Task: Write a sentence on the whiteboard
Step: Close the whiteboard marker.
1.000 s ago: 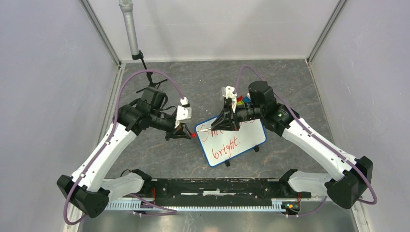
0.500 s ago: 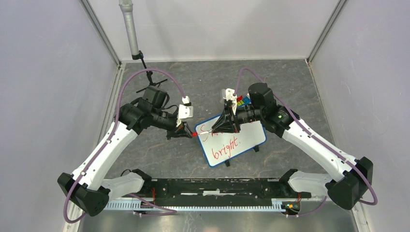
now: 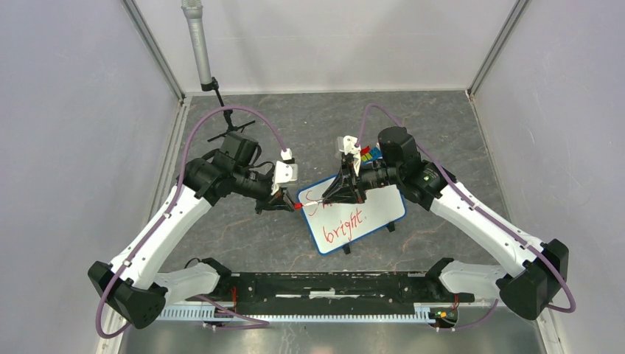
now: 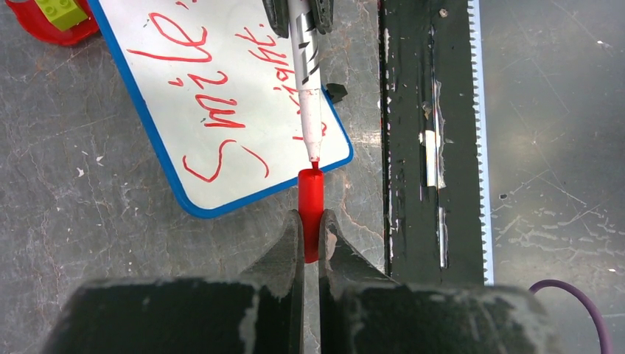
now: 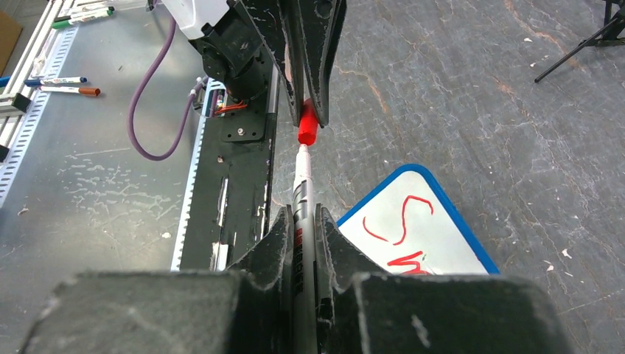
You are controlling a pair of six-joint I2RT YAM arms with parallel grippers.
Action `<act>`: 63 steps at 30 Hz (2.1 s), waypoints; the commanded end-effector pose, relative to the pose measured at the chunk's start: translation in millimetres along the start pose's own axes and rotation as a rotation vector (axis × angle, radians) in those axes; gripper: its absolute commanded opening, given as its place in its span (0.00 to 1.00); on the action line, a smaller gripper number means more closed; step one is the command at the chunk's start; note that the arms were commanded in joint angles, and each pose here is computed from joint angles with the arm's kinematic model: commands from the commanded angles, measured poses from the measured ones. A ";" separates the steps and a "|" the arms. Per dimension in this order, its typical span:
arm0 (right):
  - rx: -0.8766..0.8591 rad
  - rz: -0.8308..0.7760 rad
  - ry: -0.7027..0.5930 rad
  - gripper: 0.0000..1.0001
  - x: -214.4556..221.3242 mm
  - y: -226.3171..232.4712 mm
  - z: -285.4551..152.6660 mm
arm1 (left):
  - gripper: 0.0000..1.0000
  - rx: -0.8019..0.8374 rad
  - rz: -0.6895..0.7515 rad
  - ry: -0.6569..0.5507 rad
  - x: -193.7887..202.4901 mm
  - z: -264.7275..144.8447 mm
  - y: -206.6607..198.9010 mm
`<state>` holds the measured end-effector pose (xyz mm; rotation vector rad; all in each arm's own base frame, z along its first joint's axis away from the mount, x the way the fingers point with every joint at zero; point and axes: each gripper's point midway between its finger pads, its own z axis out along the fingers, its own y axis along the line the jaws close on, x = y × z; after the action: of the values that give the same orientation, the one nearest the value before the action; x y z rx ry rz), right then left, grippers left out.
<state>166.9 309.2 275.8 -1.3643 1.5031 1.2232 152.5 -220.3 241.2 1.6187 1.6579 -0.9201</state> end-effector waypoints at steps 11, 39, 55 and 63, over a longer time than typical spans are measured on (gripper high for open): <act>-0.003 -0.043 -0.029 0.00 -11.0 4.4 -2.5 | 0.03 0.015 0.017 -0.024 -14.5 2.1 -6.4; -0.022 -0.036 0.047 0.00 11.9 11.0 23.6 | 0.02 0.105 -0.162 -0.165 -66.9 27.0 -3.2; -0.111 -0.093 0.068 0.00 21.5 35.7 30.2 | 0.03 0.263 -0.161 -0.280 -106.7 18.4 -22.9; -0.160 -0.126 0.066 0.00 17.9 48.1 32.1 | 0.02 0.289 -0.176 -0.282 -104.8 19.9 -27.2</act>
<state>135.1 318.4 261.2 -1.5032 1.4562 1.1898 121.1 -253.5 240.3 1.4271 2.0137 -1.3066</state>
